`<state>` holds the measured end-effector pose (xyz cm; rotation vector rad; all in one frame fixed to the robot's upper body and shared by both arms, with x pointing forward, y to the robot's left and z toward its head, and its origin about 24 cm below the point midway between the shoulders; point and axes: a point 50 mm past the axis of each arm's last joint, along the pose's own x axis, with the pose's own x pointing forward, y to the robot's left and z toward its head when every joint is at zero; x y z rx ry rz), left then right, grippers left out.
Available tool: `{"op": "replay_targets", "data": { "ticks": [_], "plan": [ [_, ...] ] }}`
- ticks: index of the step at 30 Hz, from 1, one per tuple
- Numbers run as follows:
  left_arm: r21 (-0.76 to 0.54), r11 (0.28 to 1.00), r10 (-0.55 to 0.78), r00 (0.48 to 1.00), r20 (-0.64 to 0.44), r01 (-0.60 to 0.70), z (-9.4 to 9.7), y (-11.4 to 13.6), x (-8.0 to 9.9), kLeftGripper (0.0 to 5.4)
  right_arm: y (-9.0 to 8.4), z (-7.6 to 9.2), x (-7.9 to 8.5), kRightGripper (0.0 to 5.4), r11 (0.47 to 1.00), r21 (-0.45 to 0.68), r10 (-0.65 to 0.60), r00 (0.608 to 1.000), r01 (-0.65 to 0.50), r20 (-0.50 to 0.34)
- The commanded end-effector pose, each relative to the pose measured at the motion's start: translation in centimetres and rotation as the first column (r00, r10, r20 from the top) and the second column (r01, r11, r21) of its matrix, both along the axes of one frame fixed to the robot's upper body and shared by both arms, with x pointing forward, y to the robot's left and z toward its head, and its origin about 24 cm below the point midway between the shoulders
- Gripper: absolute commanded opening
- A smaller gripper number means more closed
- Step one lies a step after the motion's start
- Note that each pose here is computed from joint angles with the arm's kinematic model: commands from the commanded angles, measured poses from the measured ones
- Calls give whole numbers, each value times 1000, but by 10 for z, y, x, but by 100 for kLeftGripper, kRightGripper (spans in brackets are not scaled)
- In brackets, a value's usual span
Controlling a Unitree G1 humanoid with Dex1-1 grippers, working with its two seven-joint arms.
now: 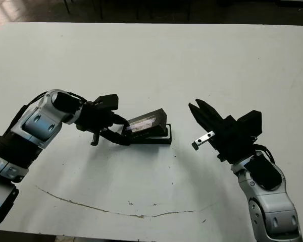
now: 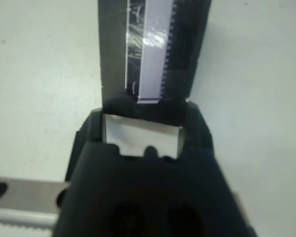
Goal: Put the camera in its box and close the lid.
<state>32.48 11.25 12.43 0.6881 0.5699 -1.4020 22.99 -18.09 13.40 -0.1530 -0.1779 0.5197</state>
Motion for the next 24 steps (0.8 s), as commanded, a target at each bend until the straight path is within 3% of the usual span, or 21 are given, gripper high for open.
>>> {"op": "replay_targets", "data": {
  "ticks": [1,7,19,24],
  "plan": [
    [-10,1000,-21,995,-101,20,-12,-15,-7,121,0,-4,-1,0,1000,-7,-23,999,23,-28],
    [20,998,63,989,-135,-61,-10,-18,-15,121,1,-4,-2,0,1000,0,-25,999,25,-25],
    [48,995,74,985,154,-82,-1,-27,-35,121,1,-5,-1,0,1000,6,-26,999,26,-25],
    [19,997,63,975,211,-69,8,-29,-40,121,1,-6,-1,0,999,1,-36,999,36,-29]
  ]
}}
